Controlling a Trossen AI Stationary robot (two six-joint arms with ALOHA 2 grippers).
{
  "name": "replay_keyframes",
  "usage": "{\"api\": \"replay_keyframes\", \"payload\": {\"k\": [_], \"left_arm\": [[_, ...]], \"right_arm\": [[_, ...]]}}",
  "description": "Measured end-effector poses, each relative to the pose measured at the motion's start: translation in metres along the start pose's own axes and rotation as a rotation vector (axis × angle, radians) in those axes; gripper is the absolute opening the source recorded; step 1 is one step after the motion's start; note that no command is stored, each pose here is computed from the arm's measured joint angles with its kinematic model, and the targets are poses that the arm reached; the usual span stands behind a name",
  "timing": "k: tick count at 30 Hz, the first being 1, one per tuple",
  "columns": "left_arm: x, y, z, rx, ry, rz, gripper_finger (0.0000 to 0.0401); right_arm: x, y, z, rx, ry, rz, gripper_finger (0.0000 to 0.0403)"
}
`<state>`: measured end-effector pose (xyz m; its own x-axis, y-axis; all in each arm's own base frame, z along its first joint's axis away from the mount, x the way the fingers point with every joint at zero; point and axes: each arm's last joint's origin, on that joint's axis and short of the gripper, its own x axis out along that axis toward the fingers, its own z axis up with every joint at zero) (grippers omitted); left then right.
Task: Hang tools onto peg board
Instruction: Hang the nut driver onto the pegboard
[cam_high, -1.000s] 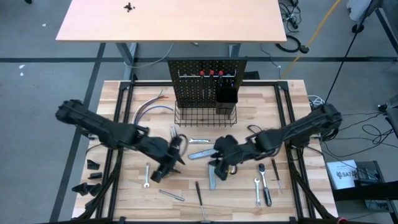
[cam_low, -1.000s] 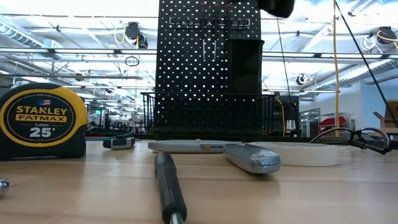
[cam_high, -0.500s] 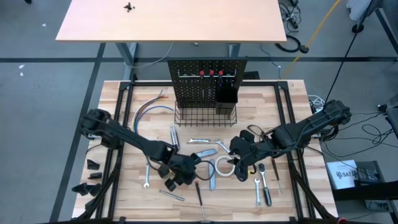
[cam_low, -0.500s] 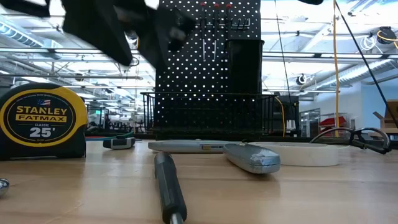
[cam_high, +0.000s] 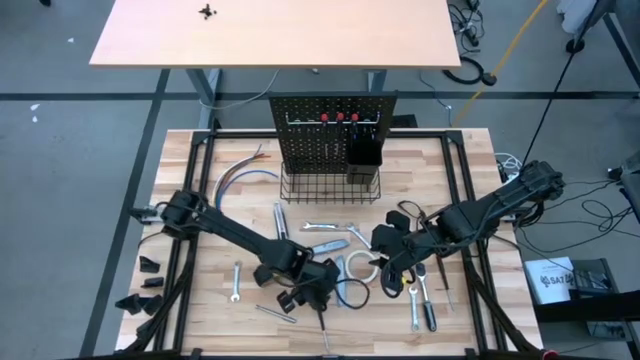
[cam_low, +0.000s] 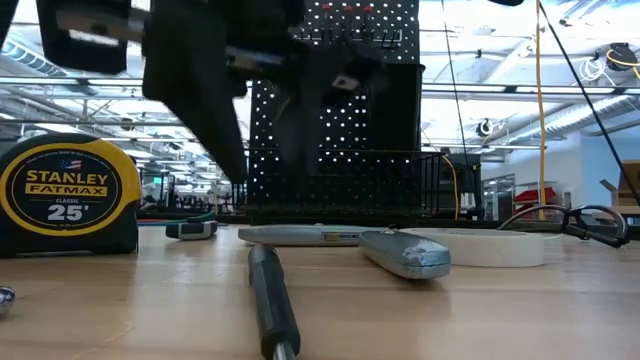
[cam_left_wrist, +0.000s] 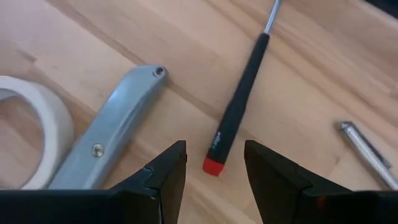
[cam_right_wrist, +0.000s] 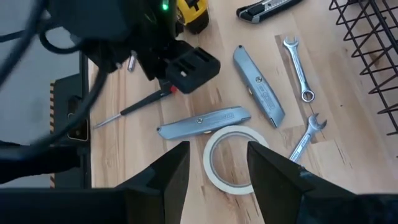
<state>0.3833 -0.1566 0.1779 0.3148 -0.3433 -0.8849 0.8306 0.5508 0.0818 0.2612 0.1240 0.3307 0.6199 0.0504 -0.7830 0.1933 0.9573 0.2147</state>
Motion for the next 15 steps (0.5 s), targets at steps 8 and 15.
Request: {"api": "replay_keyframes", "payload": {"k": [8,15], "left_arm": [[0.028,-0.001,-0.006,0.031,0.067,-0.024,0.0166],[0.037,-0.009,-0.004,0.155,0.135,0.025,0.0145]], "right_arm": [[0.0,0.0,0.0,-0.012,0.003,0.0,0.0155],[0.0,0.0,0.0,-0.019,0.004,0.0,0.0155]]}}
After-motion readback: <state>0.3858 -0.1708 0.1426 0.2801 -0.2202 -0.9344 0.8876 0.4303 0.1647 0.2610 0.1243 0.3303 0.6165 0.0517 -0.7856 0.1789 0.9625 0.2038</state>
